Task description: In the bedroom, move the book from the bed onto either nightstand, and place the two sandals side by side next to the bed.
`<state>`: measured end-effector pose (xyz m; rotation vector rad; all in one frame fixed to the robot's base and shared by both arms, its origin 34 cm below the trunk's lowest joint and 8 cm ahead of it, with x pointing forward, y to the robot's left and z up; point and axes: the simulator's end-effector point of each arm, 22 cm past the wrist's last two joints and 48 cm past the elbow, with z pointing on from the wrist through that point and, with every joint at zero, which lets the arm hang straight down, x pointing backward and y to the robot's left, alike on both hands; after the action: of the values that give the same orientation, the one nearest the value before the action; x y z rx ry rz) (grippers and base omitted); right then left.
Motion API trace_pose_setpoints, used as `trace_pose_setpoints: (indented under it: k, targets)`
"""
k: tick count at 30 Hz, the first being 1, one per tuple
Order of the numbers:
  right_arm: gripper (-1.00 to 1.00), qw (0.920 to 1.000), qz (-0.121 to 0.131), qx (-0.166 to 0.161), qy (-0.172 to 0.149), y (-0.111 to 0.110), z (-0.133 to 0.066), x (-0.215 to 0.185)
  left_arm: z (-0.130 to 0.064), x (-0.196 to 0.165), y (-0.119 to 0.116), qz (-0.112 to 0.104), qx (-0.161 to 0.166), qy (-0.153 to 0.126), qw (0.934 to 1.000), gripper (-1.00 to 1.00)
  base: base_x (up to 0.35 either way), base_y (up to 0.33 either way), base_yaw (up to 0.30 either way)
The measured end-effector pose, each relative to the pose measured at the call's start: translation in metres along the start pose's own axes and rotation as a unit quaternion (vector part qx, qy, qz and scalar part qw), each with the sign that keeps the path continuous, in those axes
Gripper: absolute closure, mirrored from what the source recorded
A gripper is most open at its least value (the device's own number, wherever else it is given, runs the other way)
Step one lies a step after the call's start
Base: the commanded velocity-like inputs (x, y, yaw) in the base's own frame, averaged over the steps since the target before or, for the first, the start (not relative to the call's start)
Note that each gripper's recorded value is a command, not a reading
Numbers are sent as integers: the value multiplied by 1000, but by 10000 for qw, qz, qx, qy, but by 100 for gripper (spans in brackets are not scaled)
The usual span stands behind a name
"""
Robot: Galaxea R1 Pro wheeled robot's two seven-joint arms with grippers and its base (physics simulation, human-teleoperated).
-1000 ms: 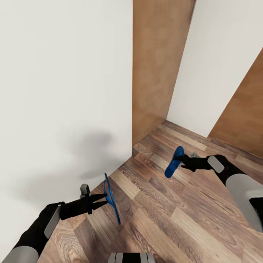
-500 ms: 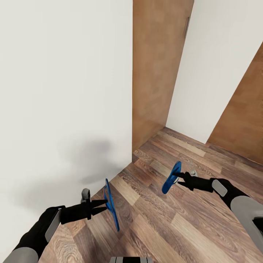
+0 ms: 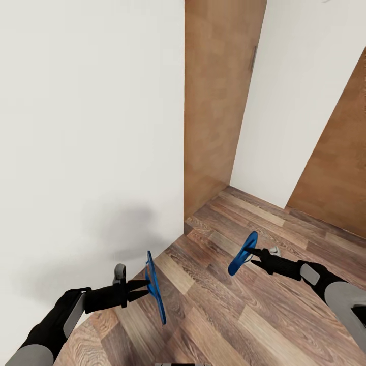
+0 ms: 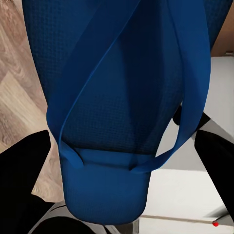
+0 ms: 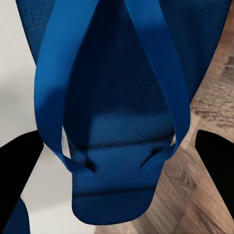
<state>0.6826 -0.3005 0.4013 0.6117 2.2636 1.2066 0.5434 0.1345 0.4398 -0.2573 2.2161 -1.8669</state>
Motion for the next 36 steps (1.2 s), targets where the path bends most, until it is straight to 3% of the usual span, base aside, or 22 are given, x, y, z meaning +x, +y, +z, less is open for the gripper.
trace_pose_setpoints:
  k: [8,20,36]
  targets:
    - [100,9998,29,-109,-156,2,-14,3,2,3,-11,173,-59,75,9998,100,0,0,0]
    - [100,9997,151,-85,-180,-22,-35,43,1,2,-33,413,-33,82,9991,100,0,0,0]
    - [100,9991,106,-262,-307,-5,-54,46,0,0,-65,718,65,42,9974,100,0,0,0]
